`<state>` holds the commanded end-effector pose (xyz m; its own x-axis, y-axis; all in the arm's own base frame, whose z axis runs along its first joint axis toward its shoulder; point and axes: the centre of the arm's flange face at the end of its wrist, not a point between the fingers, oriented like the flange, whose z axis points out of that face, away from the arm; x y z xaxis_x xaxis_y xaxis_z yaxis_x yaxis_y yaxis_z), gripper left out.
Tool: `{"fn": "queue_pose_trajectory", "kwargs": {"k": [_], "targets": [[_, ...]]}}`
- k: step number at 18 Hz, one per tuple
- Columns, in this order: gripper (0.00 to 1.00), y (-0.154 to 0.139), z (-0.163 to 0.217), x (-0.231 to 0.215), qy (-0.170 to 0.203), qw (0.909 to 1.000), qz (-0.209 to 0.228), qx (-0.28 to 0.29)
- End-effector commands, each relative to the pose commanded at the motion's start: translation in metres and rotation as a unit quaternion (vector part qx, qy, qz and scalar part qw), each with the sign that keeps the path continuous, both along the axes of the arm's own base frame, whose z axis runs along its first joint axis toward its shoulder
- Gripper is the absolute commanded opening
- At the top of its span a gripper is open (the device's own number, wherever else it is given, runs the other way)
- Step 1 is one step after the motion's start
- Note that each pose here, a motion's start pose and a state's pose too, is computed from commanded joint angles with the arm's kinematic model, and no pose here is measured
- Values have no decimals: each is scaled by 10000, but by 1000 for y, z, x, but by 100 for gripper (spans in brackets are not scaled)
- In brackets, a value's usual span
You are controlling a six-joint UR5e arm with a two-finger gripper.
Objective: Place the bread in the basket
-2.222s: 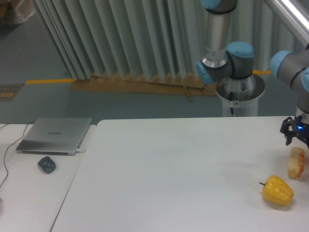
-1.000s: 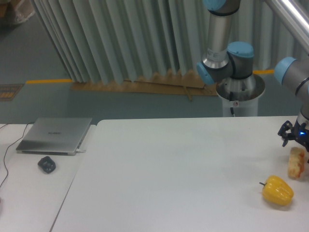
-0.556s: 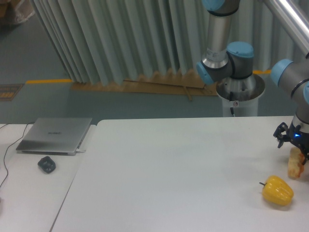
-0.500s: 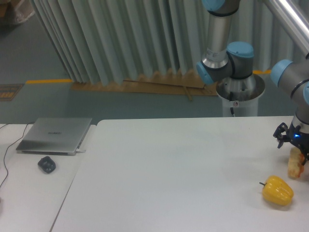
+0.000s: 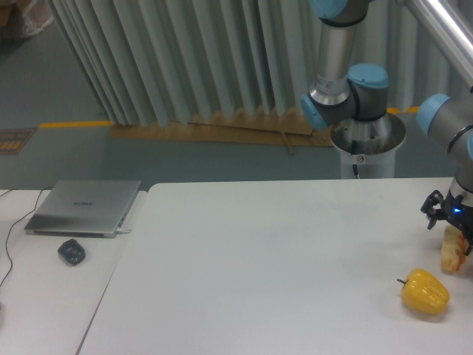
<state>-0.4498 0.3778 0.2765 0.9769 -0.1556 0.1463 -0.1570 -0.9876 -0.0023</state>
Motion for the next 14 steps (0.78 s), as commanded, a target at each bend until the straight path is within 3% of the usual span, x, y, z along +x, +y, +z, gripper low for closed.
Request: {"fn": "queue_pose_trajectory", "kwargs": {"k": [9, 14], "targets": [[100, 0, -5, 1, -43, 10000, -69, -10], [83, 1, -9, 1, -74, 9997, -227, -1]]}}
